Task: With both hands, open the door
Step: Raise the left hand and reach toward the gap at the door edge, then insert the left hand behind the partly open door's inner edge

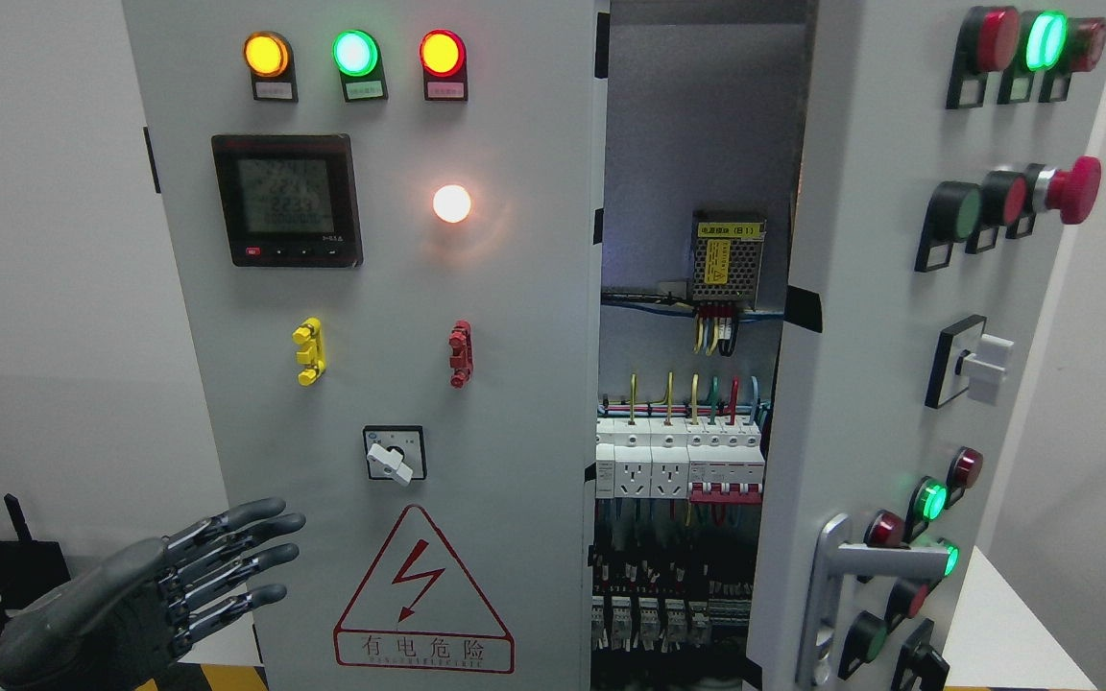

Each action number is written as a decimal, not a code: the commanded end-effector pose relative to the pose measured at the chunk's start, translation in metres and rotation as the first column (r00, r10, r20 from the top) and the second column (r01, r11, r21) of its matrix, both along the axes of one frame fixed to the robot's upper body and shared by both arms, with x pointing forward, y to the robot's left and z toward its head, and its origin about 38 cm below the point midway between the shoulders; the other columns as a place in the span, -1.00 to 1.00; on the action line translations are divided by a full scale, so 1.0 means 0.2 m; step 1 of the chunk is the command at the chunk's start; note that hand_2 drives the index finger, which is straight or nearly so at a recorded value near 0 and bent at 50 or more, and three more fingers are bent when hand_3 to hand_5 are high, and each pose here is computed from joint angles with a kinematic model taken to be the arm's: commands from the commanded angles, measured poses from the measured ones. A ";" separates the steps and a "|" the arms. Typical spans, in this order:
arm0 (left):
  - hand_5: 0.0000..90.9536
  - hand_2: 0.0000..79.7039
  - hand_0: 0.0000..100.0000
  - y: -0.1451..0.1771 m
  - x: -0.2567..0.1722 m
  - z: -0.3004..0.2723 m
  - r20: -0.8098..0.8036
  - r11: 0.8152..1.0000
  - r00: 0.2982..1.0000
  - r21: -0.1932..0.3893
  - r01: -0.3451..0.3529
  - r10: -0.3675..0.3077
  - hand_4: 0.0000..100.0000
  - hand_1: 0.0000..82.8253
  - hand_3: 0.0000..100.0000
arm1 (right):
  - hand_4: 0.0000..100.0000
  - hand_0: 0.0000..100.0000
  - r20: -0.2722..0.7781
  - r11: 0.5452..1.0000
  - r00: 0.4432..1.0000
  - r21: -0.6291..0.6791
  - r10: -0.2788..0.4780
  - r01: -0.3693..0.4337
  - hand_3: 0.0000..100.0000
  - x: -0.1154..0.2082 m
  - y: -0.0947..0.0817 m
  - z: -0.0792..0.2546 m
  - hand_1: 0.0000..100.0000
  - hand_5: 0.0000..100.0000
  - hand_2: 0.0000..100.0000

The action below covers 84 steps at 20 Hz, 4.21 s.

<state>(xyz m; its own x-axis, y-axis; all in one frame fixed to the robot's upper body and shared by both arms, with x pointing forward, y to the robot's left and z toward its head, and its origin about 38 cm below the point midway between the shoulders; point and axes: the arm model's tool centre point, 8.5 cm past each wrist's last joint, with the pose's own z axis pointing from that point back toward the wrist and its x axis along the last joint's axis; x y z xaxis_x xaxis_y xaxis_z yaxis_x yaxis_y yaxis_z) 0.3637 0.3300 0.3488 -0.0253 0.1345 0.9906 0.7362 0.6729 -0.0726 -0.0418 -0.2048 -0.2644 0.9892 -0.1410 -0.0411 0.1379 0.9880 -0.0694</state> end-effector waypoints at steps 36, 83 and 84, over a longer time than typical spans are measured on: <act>-1.00 -1.00 -0.76 -0.83 0.30 0.54 -0.070 0.915 0.913 -0.020 0.402 -0.402 -1.00 -0.06 -1.00 | -1.00 -0.89 0.000 1.000 1.000 0.000 0.000 0.000 -1.00 0.00 0.00 0.00 -1.00 -1.00 -1.00; -1.00 -1.00 -0.76 -1.67 0.29 0.61 -0.103 0.731 0.728 -0.202 0.652 -0.677 -1.00 -0.06 -1.00 | -1.00 -0.89 0.000 1.000 1.000 0.000 0.000 0.000 -1.00 0.00 0.00 0.00 -1.00 -1.00 -1.00; -1.00 -1.00 -0.76 -1.67 0.30 0.61 -0.103 0.731 0.728 -0.205 0.651 -0.678 -1.00 -0.06 -1.00 | -1.00 -0.89 0.000 1.000 1.000 0.000 0.000 0.000 -1.00 0.00 0.00 0.00 -1.00 -1.00 -1.00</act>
